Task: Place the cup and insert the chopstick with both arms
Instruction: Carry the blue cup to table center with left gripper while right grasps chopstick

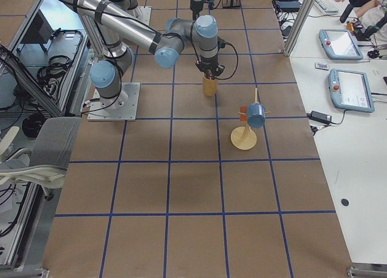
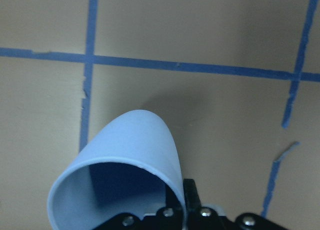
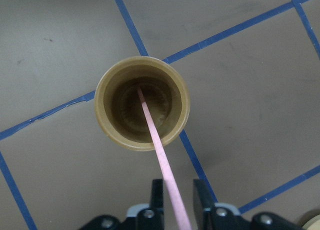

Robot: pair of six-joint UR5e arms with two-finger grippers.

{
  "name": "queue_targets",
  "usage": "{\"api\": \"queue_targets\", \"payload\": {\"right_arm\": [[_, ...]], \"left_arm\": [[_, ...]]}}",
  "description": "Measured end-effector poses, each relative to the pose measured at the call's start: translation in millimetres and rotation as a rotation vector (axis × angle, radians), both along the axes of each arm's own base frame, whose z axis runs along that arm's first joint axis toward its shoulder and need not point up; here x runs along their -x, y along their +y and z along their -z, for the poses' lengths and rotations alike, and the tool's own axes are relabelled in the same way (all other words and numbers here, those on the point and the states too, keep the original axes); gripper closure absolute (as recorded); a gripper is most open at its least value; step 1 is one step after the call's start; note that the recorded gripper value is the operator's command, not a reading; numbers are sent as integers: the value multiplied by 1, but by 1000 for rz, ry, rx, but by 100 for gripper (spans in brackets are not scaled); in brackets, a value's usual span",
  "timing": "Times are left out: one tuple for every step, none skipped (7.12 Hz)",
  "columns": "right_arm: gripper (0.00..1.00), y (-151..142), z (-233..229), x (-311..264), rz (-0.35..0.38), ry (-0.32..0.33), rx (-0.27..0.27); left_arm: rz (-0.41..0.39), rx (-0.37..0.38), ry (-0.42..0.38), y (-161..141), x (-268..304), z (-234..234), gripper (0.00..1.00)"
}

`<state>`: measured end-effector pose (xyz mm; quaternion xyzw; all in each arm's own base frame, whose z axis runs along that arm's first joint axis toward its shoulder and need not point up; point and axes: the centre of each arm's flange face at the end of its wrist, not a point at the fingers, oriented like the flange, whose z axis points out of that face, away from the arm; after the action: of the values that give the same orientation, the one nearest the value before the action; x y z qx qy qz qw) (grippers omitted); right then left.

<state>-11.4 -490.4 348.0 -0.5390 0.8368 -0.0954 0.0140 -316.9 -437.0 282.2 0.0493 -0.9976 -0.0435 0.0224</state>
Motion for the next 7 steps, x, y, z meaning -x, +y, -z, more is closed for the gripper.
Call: {"api": "queue_targets", "payload": {"right_arm": [[100,1,-3,-1,5,0,5],[100,0,-6,-1,7,2,10],[100,-1,-11,-1,11,4,16],[100,-3,-15,-2,23,3,15],[100,-2,-18,-3,45,-2,4],[100,-2,-24,-6,71,-8,-11],[100,-3,-35,-10,101,-13,-34]], "left_arm": [[21,-17,6,12,20,7,100],[44,-35,25,21,37,15,100],[66,-51,42,29,51,21,100],[77,-64,50,32,58,28,100],[82,-72,52,33,61,32,77],[82,-74,53,33,62,33,1],[81,-72,52,33,62,33,0]]}}
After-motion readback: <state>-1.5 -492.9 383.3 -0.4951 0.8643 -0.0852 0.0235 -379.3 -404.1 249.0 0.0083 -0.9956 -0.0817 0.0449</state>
